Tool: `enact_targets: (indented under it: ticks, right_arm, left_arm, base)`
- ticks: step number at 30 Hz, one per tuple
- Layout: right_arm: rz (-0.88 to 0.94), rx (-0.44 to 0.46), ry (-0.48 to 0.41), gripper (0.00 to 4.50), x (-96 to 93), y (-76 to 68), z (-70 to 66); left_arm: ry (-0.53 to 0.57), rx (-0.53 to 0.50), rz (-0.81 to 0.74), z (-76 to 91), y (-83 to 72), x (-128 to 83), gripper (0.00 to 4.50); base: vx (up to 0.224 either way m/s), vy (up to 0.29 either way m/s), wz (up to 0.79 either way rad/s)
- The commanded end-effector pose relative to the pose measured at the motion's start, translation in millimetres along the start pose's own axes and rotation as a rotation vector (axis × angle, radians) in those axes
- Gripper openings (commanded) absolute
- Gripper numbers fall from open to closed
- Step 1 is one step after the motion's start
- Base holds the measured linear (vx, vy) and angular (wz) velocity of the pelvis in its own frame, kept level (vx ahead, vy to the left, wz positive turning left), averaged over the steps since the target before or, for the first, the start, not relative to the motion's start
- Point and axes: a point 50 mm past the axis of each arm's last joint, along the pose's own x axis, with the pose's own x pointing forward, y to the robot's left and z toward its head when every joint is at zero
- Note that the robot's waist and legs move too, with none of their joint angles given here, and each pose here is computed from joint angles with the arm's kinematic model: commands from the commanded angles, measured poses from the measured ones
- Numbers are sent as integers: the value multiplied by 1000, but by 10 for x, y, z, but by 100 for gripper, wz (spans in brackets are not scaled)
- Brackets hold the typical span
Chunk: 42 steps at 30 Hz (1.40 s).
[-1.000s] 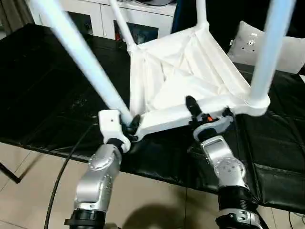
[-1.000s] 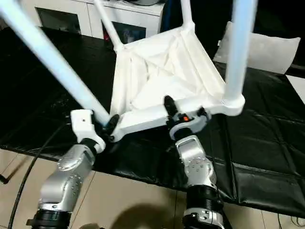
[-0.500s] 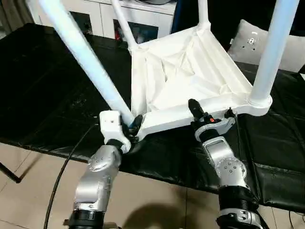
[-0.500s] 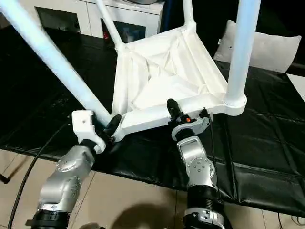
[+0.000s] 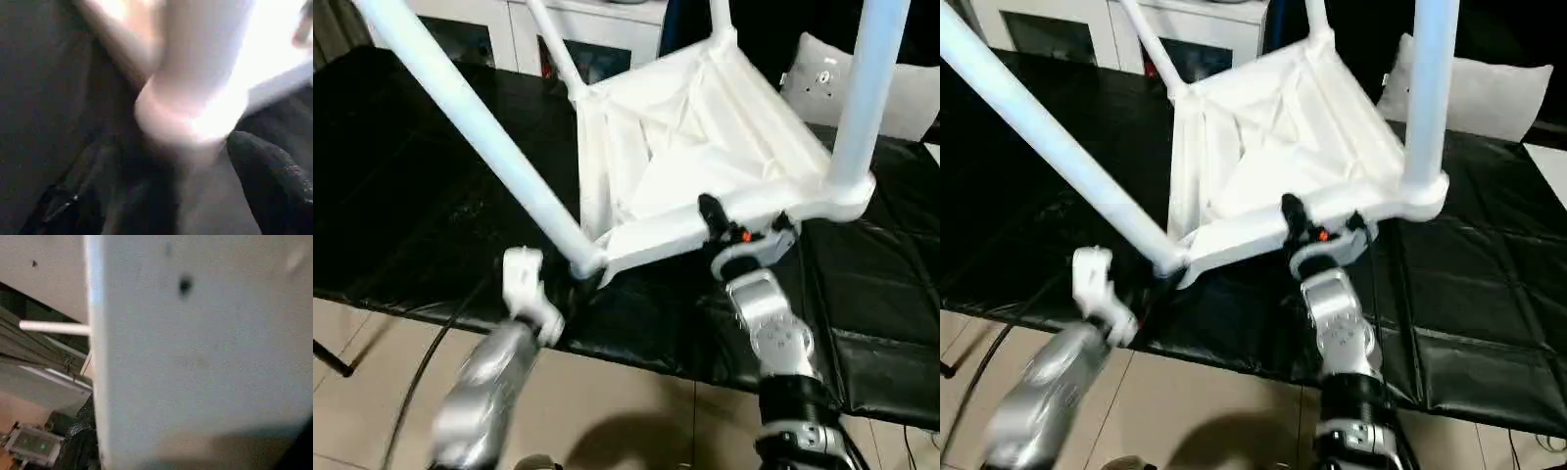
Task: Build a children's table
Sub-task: Flip table
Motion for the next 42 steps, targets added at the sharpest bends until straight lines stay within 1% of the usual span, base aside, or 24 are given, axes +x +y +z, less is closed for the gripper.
enact_targets:
  ticks: [1, 3, 4, 6, 7, 8, 10, 12, 13, 14, 15, 16, 17, 18, 21, 23, 24, 27, 28, 31, 33, 36, 39, 42]
  right_arm:
    - [54, -116, -177, 193, 19, 196, 432]
    - [31, -158, -210, 193, 4, 184, 529]
    - [8, -193, -228, 193, -10, 175, 589]
    - [-16, -235, -241, 193, -24, 164, 639]
    - [-38, -322, -248, 193, -44, 162, 688]
    - [-74, -437, -254, 193, -74, 158, 744]
    - [-94, -496, -256, 193, -89, 156, 775]
    - [-140, -569, -290, 193, -129, 169, 869]
    - [-140, -569, -290, 193, -129, 169, 869]
    - [-173, -623, -318, 193, -152, 185, 938]
    - [-173, -623, -318, 193, -152, 185, 938]
    - [-191, -672, -345, 193, -168, 207, 994]
    - [-191, -672, -345, 193, -168, 207, 994]
    - [-206, -708, -363, 193, -180, 224, 1029]
    - [-230, -757, -378, 193, -194, 239, 1058]
    - [-218, -801, -361, 193, -194, 267, 1040]
    - [-207, -838, -335, 193, -189, 293, 1013]
    - [-201, -881, -309, 193, -185, 317, 997]
    - [-196, -931, -284, 193, -175, 340, 994]
    - [-201, -957, -271, 193, -166, 349, 1003]
    - [-223, -993, -257, 193, -155, 356, 1024]
    - [-225, -1002, -253, 193, -149, 359, 1024]
    - [-189, -1071, -193, 193, -92, 418, 962]
    - [-186, -1081, -177, 193, -70, 428, 942]
  left_arm:
    - [9, 17, -16, 4, 36, -94, 420]
    - [-1, 29, -40, 29, 29, -166, 443]
    - [-21, 42, -68, 71, -3, -200, 448]
    - [-34, 66, -97, 110, -40, -225, 448]
    - [-38, 101, -156, 164, -118, -237, 448]
    - [-35, 127, -219, 229, -211, -244, 450]
    - [-28, 132, -247, 264, -259, -241, 450]
    - [-13, 195, -327, 378, -351, -197, 450]
    - [-13, 195, -327, 378, -351, -197, 450]
    - [-21, 213, -383, 472, -432, -181, 450]
    - [-21, 213, -383, 472, -432, -181, 450]
    - [-32, 221, -428, 545, -508, -171, 450]
    - [-32, 221, -428, 545, -508, -171, 450]
    - [-35, 230, -458, 590, -560, -166, 450]
    - [-35, 246, -480, 631, -605, -163, 450]
    - [-33, 263, -489, 668, -635, -156, 450]
    - [-27, 288, -474, 709, -635, -134, 450]
    - [-30, 331, -448, 772, -614, -103, 450]
    - [-47, 368, -422, 854, -595, -71, 450]
    - [-98, 404, -369, 1008, -561, -19, 450]
    - [-198, 492, -293, 1287, -524, 54, 450]
    - [-211, 526, -289, 1340, -532, 61, 450]
    - [-233, 758, -255, 1604, -566, 112, 450]
    - [-268, 825, -240, 1741, -602, 133, 450]
  base:
    - [0, 0, 0]
    - [0, 0, 0]
    - [0, 0, 0]
    - [0, 0, 0]
    - [0, 0, 0]
    - [0, 0, 0]
    - [0, 0, 0]
    - [0, 0, 0]
    - [0, 0, 0]
    - [0, 0, 0]
    - [0, 0, 0]
    - [0, 0, 0]
    - [0, 0, 0]
    - [0, 0, 0]
    - [0, 0, 0]
    - [0, 0, 0]
    - [0, 0, 0]
    - [0, 0, 0]
    - [0, 0, 0]
    - [0, 0, 0]
    - [0, 0, 0]
    - [0, 0, 0]
    - [0, 0, 0]
    - [0, 0, 0]
